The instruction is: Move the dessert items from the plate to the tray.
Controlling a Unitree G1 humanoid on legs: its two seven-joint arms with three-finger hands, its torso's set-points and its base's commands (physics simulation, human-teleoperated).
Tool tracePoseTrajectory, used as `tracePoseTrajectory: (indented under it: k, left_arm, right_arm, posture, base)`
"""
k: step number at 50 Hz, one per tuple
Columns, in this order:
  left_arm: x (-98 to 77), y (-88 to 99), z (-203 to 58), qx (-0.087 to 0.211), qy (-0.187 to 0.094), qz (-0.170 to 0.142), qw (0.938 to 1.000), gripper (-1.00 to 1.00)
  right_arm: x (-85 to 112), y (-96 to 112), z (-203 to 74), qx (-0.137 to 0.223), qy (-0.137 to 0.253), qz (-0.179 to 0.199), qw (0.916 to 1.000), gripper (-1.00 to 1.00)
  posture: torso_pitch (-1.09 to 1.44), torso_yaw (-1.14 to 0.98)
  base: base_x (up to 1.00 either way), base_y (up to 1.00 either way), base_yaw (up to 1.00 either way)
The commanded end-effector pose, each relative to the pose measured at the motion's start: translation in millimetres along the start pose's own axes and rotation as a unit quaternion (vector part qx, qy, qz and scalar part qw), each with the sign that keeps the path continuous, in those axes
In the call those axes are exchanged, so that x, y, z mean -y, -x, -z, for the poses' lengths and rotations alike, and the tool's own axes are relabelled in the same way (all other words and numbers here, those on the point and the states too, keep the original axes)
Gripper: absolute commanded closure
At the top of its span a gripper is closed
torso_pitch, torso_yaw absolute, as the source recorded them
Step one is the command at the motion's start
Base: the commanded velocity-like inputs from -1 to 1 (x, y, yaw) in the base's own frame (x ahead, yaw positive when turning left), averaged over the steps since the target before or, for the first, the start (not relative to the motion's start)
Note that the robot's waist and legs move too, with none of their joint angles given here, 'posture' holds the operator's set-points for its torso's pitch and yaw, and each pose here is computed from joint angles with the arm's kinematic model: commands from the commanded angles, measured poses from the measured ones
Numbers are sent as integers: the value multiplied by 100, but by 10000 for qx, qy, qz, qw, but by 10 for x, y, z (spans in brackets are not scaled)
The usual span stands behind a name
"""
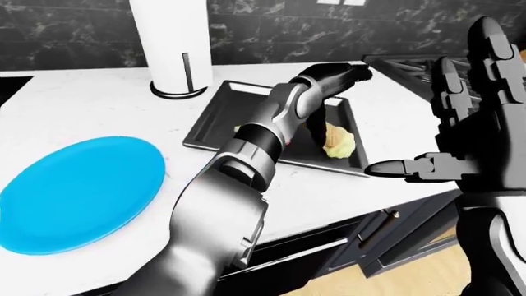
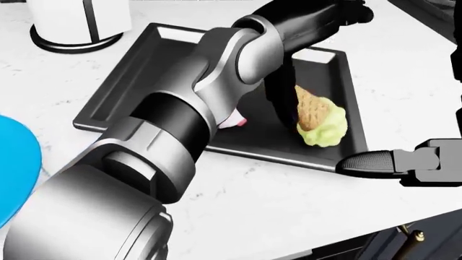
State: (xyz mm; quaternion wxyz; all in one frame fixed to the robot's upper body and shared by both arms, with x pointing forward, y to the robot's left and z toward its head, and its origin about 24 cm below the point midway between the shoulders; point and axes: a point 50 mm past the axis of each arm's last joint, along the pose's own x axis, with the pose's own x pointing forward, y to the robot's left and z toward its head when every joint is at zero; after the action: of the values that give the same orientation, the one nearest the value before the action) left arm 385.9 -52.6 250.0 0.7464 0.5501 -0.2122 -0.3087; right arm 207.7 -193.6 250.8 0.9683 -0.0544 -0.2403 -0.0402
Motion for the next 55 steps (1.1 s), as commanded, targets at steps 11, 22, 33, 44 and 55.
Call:
tracePoseTrajectory:
  k: [11, 22, 33, 44, 55]
  left_arm:
    - [-328, 20, -119, 165, -71, -616, 9979, -100]
    - [-577, 70, -132, 206, 330, -1086, 9933, -100]
    - [-883, 198, -10, 95, 473, -1508, 9874, -100]
    - [-1120, 393, 261, -13, 969, -2023, 9745, -100]
    - [-1376, 713, 644, -260, 1388, -2606, 9551, -100]
  right_arm:
    - [6, -5, -97, 321, 71, 46, 9994, -100]
    - [-8, 0, -96, 321, 61, 43, 9995, -100]
    - [-25, -50, -87, 332, 72, 25, 9994, -100]
    - [-31, -128, -130, 385, 141, 1, 9992, -100]
    - [-48, -191, -157, 384, 281, -2, 9989, -100]
  posture:
    - [0, -29]
    - [0, -28]
    - [0, -22]
    - [0, -17]
    - [0, -15]
  base:
    - [0, 0, 0]
    - [0, 0, 0]
    - [0, 0, 0]
    - [0, 0, 0]
    - [0, 0, 0]
